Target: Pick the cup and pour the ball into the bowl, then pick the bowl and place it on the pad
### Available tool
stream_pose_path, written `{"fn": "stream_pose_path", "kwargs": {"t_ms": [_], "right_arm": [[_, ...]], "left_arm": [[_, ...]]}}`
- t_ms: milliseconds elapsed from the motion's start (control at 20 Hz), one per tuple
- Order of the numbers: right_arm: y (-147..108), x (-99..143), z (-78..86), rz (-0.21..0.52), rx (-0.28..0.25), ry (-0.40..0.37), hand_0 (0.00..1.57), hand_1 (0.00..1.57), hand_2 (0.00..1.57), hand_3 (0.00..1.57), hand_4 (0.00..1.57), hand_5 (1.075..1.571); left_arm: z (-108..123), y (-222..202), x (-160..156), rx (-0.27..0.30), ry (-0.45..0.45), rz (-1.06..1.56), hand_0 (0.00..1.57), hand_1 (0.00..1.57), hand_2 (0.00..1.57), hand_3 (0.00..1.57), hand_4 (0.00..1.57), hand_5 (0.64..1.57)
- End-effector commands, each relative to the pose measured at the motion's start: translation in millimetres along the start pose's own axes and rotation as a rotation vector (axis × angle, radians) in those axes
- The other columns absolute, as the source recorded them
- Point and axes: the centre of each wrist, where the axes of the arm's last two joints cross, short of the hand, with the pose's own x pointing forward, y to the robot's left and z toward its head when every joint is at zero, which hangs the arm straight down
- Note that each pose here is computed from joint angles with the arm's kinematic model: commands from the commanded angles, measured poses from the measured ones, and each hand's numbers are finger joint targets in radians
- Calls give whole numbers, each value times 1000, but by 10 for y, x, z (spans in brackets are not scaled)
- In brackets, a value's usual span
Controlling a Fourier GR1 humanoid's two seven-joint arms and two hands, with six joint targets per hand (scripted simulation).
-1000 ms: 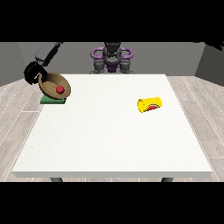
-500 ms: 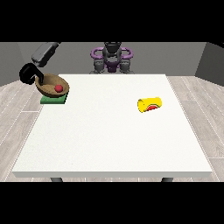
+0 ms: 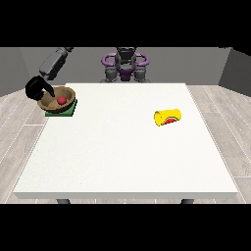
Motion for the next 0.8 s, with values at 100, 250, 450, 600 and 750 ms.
{"fn": "stream_pose_path", "kwargs": {"t_ms": [100, 250, 450, 600, 750], "right_arm": [[-153, 328, -60, 45, -30, -76, 1151, 1151, 1324, 1000, 187, 1532], [-49, 277, -66, 112, 55, -14, 194, 194, 412, 787, 0, 1454], [101, 20, -13, 169, 108, 19, 0, 0, 0, 0, 0, 1407], [-61, 83, -46, 195, 73, 41, 0, 0, 0, 0, 0, 1395], [5, 421, -66, 219, 148, 37, 0, 0, 0, 0, 200, 1375]], "left_arm": [[50, 110, -23, 29, -46, -3, 0, 0, 0, 0, 1194, 1567], [-21, 93, 111, -3, -31, -3, 0, 0, 0, 0, 1194, 1569], [-35, -78, -8, -23, -5, 15, 0, 0, 0, 0, 1206, 1569], [-31, -299, -93, -52, 37, 18, 0, 0, 0, 0, 1190, 1569], [80, -145, -280, -12, 122, -2, 0, 0, 0, 0, 1190, 1569]]}}
